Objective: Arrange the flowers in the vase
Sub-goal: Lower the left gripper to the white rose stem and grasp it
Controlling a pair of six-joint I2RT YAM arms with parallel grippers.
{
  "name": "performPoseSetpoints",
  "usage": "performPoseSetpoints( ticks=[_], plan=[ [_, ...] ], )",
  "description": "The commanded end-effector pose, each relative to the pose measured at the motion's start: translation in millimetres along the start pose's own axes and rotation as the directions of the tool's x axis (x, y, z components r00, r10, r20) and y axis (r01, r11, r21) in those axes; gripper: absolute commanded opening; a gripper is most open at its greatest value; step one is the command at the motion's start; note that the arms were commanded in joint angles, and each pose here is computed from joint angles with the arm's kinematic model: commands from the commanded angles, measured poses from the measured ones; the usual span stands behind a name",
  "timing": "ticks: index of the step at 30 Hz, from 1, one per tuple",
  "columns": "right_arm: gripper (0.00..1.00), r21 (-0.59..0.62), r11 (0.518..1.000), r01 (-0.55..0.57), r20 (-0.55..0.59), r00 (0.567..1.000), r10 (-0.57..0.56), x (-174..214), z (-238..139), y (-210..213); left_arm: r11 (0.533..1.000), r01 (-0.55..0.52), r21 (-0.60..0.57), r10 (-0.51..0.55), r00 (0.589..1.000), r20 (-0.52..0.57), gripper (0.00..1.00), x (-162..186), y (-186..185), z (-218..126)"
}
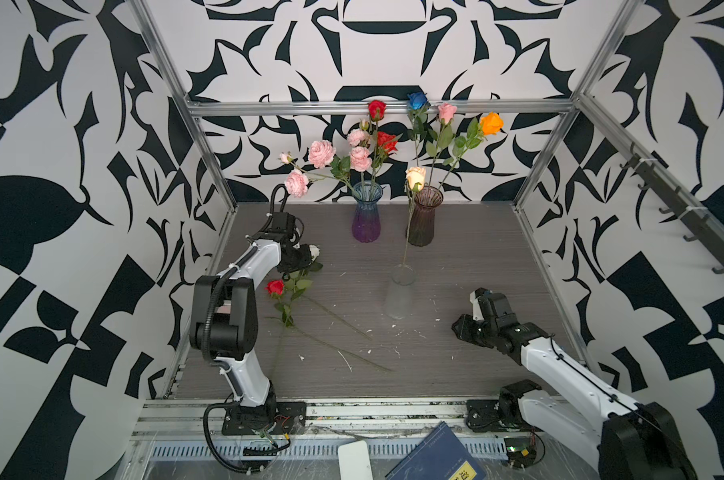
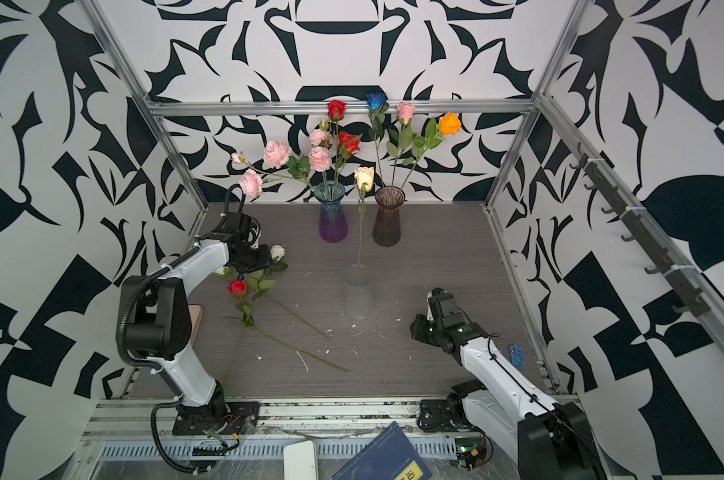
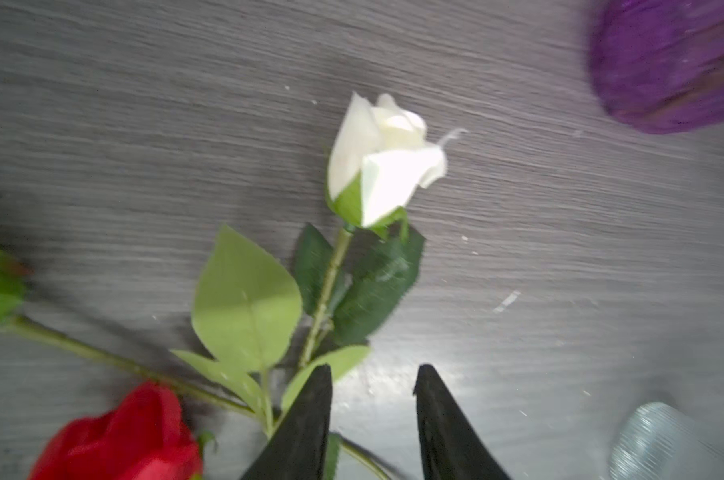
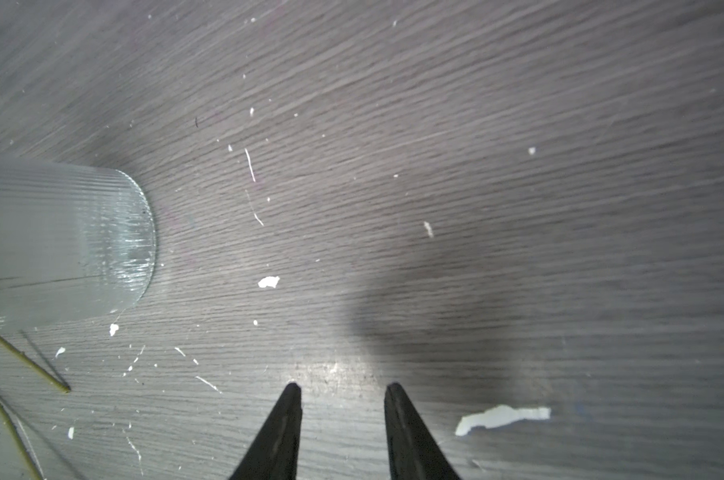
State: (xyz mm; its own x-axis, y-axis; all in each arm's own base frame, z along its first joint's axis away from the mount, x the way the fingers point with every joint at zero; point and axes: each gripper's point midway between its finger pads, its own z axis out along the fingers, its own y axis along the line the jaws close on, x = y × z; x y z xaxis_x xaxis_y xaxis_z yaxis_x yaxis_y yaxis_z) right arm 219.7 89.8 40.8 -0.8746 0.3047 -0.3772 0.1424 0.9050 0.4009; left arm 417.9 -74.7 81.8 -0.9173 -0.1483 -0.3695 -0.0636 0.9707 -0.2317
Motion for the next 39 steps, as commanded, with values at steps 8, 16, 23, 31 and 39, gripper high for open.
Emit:
performPoseSetpoints(
  ticks=[8, 16, 23, 31, 39],
  plan=[
    [0.38, -0.006, 1.000, 0.021, 0.033, 0.999, -0.021, -8.0, -2.6, 4.1, 0.995, -0.038, -0.088, 0.027, 0.991, -0.128, 0.31, 19.2, 20.8, 38.5],
    [0.38, -0.005, 1.000, 0.022, 0.035, 0.999, -0.021, -8.3, -3.1, 4.1, 0.997, -0.024, -0.076, 0.013, 0.989, -0.146, 0.05, 23.6, 19.3, 41.8],
    [0.38, -0.005, 1.000, 0.021, 0.035, 0.999, -0.021, -8.0, -3.2, 3.7, 1.000, -0.020, -0.010, 0.019, 0.999, -0.026, 0.00, -1.3, -0.2, -0.2],
    [0.38, -0.005, 1.000, 0.020, 0.036, 0.999, -0.020, -8.1, -3.3, 3.9, 0.997, -0.031, 0.074, 0.010, 0.964, 0.264, 0.00, -46.8, -27.8, -97.6],
    [0.38, -0.003, 1.000, 0.020, 0.034, 0.999, -0.020, -7.7, -2.8, 3.6, 0.969, -0.006, 0.245, -0.135, 0.821, 0.554, 0.00, -71.7, -52.2, -213.2]
  ],
)
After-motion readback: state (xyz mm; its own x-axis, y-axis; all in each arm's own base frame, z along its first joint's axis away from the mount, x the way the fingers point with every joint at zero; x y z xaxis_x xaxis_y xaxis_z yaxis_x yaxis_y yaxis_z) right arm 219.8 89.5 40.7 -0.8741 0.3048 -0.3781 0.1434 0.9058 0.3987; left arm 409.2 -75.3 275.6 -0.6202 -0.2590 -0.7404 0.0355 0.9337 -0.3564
